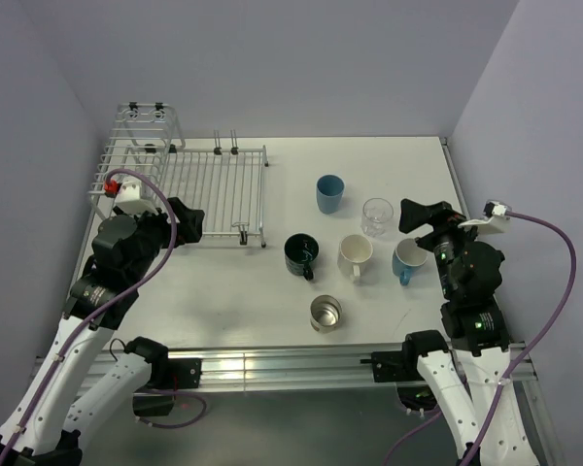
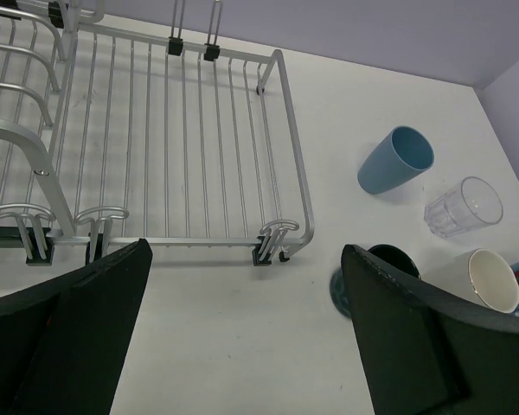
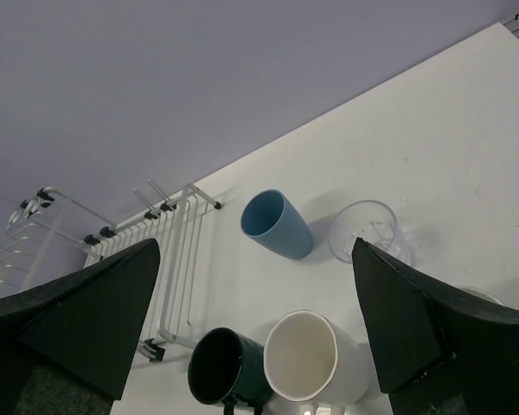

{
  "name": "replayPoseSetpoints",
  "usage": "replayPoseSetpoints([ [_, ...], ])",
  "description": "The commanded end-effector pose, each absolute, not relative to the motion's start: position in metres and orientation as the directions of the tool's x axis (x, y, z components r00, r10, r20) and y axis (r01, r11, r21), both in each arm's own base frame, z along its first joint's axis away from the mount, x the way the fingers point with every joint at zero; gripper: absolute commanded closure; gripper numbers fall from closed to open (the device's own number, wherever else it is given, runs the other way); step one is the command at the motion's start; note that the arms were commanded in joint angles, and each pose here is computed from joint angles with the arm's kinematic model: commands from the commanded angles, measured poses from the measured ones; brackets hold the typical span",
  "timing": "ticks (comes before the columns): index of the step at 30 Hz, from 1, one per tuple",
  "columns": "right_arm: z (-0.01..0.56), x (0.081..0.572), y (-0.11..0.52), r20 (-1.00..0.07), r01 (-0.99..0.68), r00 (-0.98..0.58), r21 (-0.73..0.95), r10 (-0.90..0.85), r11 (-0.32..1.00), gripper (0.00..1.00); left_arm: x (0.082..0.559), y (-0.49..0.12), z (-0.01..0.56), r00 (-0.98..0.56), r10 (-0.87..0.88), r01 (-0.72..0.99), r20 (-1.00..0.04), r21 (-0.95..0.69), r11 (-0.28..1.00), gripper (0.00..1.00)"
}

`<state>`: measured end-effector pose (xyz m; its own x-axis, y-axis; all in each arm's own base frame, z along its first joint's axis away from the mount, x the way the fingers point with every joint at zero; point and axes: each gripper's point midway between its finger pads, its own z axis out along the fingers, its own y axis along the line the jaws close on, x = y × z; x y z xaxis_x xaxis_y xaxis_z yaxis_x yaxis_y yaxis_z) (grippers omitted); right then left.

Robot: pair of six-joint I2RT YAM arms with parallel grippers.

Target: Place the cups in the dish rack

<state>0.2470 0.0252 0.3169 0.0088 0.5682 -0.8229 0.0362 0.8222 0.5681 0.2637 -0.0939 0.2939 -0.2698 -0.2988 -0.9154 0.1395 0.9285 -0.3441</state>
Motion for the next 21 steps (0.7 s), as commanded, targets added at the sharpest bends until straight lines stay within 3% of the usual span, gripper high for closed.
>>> replayPoseSetpoints([
  [1, 0.337, 0.24, 0.02, -0.828, 0.028, 0.06, 0.559, 0.557, 0.829, 0.0, 0.267, -0.095, 0.308, -0.227, -0.326, 0.152, -0.918, -0.364, 0.919, 0.01],
  [10, 0.336, 0.24, 0.019, -0.832, 0.039, 0.049, 0.555, 0.553, 0.831, 0.0, 0.267, -0.103, 0.305, -0.248, -0.314, 0.192, -0.917, -0.364, 0.911, 0.01],
  [21, 0.333, 0.24, 0.027, -0.836, 0.018, 0.0, 0.549, 0.549, 0.836, 0.0, 0.264, -0.156, 0.289, -0.37, -0.198, 0.343, -0.908, -0.331, 0.879, 0.01],
])
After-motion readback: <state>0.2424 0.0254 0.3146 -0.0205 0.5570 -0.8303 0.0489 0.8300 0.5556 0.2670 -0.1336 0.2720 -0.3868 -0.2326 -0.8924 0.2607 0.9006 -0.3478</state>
